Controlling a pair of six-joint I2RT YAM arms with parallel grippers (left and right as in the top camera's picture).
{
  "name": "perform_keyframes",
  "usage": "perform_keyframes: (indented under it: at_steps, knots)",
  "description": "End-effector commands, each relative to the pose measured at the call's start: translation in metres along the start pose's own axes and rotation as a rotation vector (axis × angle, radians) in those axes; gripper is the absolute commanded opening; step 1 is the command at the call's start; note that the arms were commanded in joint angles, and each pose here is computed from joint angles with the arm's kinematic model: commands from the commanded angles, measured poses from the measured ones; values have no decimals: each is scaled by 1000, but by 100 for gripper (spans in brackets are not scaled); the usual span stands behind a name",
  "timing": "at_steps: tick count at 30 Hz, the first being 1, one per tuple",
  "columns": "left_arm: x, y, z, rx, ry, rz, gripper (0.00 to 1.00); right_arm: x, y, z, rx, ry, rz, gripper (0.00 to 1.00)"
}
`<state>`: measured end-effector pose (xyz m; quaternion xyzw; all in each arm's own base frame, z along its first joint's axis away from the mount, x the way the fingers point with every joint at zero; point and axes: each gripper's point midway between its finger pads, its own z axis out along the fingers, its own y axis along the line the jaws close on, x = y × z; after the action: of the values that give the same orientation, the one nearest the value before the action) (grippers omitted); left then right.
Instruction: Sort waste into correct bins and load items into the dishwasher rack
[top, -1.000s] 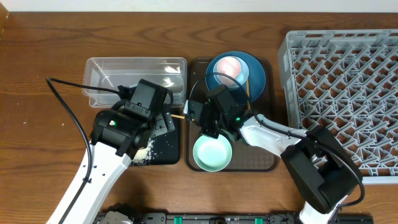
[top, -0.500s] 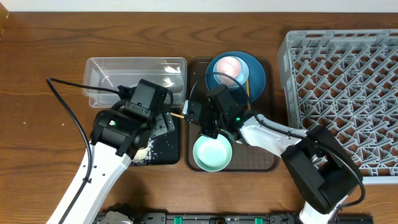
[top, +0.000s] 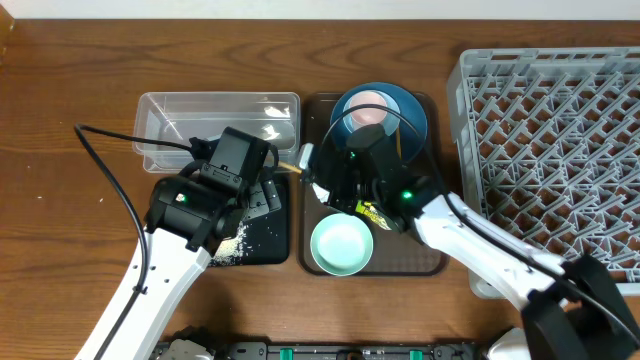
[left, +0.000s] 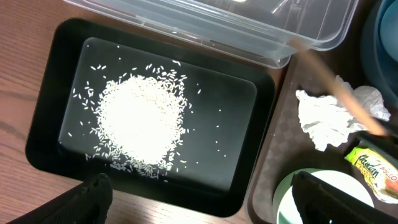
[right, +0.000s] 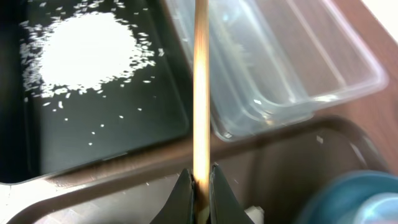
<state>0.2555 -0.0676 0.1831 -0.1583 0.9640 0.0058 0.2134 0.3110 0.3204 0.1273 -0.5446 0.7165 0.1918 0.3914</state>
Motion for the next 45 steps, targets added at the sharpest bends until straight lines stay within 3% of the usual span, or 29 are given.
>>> perform_keyframes:
  at_steps: [1,12,22,45]
  knots:
    - [-6,2,-3,-7,-19,-3,95,-10,-28,-25,161,14,65,1]
    - [-6,2,-3,-8,-19,-3,95,22,-106,-147,574,49,464,1]
    - [-6,2,-3,-7,-19,-3,95,117,-150,-232,800,183,775,1]
    - [-6,2,-3,-7,-19,-3,95,221,-180,-206,846,426,936,1]
